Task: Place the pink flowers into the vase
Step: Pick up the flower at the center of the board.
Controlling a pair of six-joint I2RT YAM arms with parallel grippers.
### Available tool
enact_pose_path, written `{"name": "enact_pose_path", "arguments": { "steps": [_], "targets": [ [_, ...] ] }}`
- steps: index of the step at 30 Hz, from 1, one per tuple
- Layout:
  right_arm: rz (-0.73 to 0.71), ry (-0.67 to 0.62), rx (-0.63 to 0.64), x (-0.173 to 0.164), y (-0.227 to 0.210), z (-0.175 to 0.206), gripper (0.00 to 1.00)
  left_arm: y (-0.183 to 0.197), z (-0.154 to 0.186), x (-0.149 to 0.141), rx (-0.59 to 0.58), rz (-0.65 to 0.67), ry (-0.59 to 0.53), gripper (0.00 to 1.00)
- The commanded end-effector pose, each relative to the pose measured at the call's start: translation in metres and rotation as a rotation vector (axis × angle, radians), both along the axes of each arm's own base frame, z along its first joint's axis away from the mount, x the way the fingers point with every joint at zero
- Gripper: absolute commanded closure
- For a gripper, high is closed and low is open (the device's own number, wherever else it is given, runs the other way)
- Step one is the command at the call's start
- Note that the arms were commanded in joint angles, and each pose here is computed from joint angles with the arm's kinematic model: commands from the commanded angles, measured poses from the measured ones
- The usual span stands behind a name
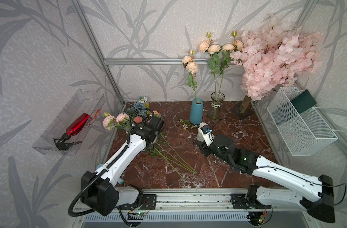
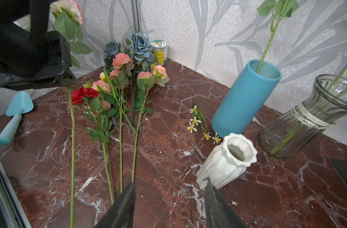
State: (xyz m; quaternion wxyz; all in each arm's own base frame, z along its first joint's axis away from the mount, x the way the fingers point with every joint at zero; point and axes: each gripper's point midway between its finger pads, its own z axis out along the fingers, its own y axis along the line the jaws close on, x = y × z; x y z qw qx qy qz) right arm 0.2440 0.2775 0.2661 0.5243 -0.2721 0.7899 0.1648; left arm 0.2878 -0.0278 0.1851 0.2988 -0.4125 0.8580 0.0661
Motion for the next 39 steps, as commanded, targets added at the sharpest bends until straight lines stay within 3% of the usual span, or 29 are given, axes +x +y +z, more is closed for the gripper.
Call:
{"name": "enact_pose_path", "arguments": {
  "steps": [1,21,30,39],
  "targets": [
    [-0.020,-0.020,0.020,0.001,-0.003,0.009,0.44,0.006,0.015,0.001,0.083,-0.048,0.011,1.00],
    [-0.064,0.110,-0.074,-0.013,-0.027,-0.031,0.44,-0.038,0.068,0.052,0.147,-0.313,-0.102,1.00],
    [-0.138,0.210,-0.127,-0.025,-0.055,-0.052,0.45,-0.066,0.115,0.079,0.198,-0.397,-0.245,1.00],
    [-0.088,0.220,-0.090,-0.036,-0.055,-0.043,0.45,-0.086,0.143,0.085,0.238,-0.499,-0.360,1.00]
  ]
}}
